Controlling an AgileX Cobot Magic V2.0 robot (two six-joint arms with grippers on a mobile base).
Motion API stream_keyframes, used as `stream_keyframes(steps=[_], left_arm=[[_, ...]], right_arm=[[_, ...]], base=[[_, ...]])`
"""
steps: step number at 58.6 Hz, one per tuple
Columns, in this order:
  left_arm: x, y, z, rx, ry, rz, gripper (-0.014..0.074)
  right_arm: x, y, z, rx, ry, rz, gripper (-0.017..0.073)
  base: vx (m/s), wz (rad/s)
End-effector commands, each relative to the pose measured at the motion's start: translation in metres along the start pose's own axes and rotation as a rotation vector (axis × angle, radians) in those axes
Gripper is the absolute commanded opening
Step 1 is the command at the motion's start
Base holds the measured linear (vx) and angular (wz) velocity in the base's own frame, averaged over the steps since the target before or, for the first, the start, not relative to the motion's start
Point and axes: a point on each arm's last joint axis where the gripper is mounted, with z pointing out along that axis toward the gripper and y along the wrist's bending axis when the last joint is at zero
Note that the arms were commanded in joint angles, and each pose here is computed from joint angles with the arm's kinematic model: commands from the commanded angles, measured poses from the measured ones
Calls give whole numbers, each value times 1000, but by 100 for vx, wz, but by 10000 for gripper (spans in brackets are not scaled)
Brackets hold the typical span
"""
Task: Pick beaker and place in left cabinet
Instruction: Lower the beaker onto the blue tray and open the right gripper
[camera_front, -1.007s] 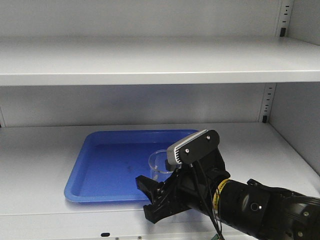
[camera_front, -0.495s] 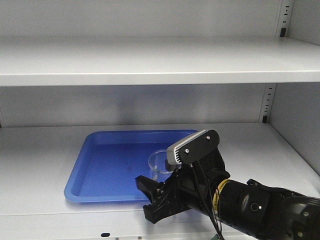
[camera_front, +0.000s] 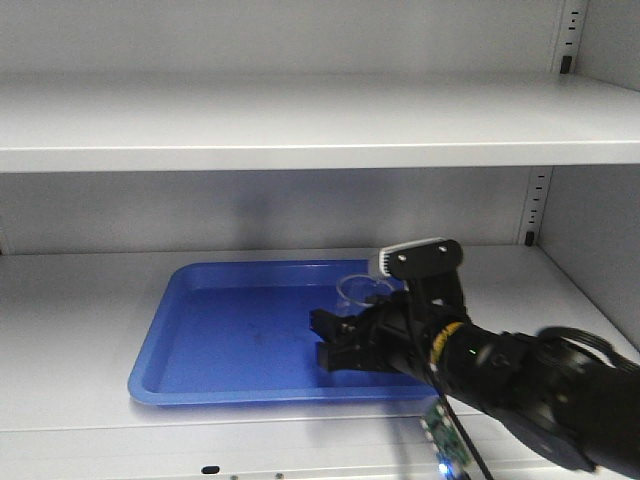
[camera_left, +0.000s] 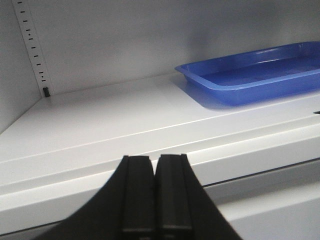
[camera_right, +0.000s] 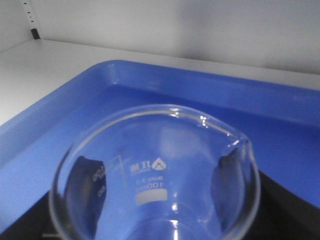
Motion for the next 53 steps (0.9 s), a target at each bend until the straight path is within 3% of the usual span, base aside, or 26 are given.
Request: stream_keyframes(steps=[1,19,29,37,53], left_arm=[[-3,0,-1,-7,-77,-6,1],[-3,0,-1,-7,-77,-6,1],[-3,0,-1,-7,-77,-6,1],[-3,0,-1,-7,-77,-6,1],[-3,0,-1,-7,-77,-6,1]], right_arm=[[-35,2,6,-38,-147,-4,-1],[-15,-4,50,-22,-77,1,33],[-5,-6,58,-8,-34,5,116],[-4,-6,58,-12,-36,-10,253],[-8,-5,56,-18,-57,-97,656]], base=[[0,0],[0,0],[0,0],[0,0],[0,0]])
